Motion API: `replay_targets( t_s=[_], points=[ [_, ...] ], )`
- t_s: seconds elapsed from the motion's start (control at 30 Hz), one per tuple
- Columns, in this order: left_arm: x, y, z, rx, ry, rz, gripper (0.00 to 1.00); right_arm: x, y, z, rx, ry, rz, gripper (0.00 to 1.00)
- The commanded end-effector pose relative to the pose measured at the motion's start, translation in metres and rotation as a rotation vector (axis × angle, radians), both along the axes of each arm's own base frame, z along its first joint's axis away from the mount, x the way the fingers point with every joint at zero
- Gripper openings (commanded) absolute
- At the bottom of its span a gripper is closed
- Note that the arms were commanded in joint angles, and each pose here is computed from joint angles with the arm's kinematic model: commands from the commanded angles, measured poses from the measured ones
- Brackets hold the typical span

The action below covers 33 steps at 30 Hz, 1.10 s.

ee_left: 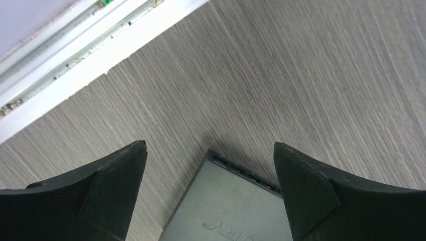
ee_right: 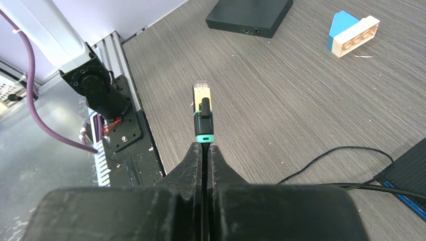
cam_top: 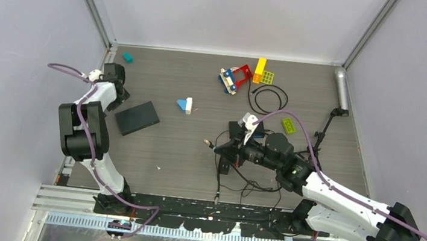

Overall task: Insert the plug into the switch port
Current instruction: Pick up the connector from the center of the board, then move the switch port to the corner of the board.

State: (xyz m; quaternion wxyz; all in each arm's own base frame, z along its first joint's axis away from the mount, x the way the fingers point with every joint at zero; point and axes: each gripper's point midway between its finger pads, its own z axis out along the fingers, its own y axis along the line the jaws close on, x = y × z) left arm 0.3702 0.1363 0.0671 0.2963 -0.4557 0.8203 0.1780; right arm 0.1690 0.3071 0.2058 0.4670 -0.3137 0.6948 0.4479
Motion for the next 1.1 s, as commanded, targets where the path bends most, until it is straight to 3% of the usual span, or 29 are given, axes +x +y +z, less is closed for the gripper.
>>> replay_targets(
  t_s=[0.0,0.37,0.7,1.07],
  points=[
    [0.002,0.000,-0.006,-0.029,-0.002,0.057,1.00,0.001,-0.005,0.010,0.031,-0.023,-0.022,0.01],
    [-0.023,-0.028,-0.029,-0.095,0.037,-0.017,0.99,-0.002,-0.006,0.010,0.034,-0.020,-0.011,0.00],
    [0.009,-0.101,-0.031,-0.116,0.042,-0.316,1.00,-0.004,-0.007,0.009,0.040,-0.012,-0.011,0.01],
    [0.035,-0.206,-0.049,-0.148,0.115,-0.814,1.00,-0.005,-0.012,0.005,0.032,-0.008,-0.026,0.00]
  ],
)
